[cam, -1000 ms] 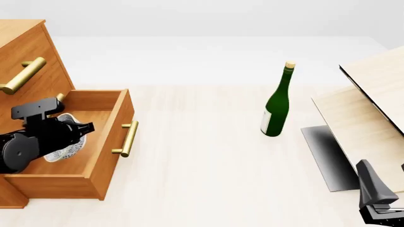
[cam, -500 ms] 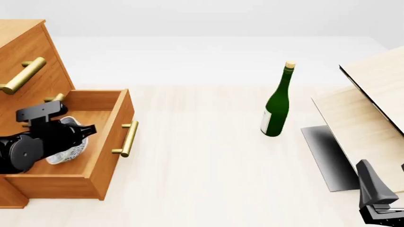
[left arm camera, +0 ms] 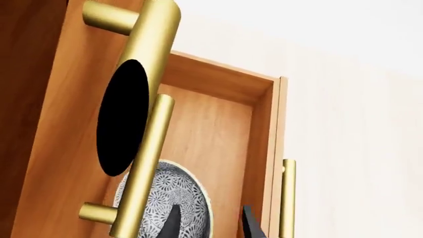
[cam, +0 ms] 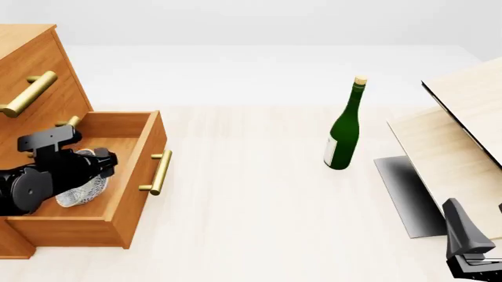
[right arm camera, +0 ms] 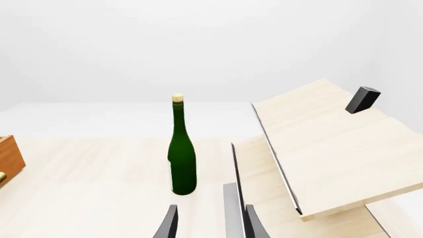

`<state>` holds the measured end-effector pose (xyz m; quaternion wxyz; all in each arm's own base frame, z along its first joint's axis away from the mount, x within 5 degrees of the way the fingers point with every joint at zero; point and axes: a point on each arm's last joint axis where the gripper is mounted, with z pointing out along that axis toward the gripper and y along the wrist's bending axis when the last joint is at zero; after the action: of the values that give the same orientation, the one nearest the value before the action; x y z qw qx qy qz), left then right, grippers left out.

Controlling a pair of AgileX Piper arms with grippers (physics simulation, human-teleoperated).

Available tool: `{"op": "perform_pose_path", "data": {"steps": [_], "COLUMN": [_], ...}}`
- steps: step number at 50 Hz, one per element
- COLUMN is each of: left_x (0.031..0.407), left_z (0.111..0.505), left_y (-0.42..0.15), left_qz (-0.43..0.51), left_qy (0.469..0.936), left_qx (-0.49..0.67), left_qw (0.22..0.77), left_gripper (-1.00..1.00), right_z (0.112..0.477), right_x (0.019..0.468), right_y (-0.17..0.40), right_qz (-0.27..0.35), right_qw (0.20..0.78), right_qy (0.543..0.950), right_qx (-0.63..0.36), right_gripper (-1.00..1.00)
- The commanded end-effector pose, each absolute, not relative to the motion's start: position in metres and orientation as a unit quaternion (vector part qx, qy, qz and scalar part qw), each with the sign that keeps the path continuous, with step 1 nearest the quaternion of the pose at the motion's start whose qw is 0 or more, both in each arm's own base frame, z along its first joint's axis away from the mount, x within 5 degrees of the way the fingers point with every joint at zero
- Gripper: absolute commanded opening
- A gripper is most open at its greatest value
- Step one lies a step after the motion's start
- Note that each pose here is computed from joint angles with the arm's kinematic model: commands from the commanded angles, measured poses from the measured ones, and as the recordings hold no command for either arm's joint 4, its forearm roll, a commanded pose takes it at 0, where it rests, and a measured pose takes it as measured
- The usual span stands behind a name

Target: Put the bowl in the bottom drawer of the cabinet.

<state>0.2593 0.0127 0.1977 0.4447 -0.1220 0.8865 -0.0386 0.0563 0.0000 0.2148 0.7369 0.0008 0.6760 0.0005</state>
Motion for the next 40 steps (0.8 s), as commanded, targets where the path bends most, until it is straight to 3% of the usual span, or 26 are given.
{"op": "perform_pose_path", "data": {"steps": [1,23,40], "left_x": [0.261,0.261,0.242], "left_z": [0.197,0.202,0.227], "left_y": [0.009,0.003,-0.002], "left_qz": [-0.045,-0.058,-0.103], "left_qy": [0.886,0.882,0.846], "left_qx": [-0.121,-0.125,-0.169], "left_qw": [0.445,0.450,0.494], "left_gripper": [1.00,1.00,1.00], "right_z": [0.215,0.215,0.215], "right_x": [0.056,0.056,0.056], "right_y": [0.000,0.000,0.000], "right_qz": [0.001,0.001,0.001], "right_qw": [0.737,0.737,0.737], "right_qy": [0.676,0.676,0.676], "right_qx": [0.001,0.001,0.001], "right_gripper": [1.00,1.00,1.00]}}
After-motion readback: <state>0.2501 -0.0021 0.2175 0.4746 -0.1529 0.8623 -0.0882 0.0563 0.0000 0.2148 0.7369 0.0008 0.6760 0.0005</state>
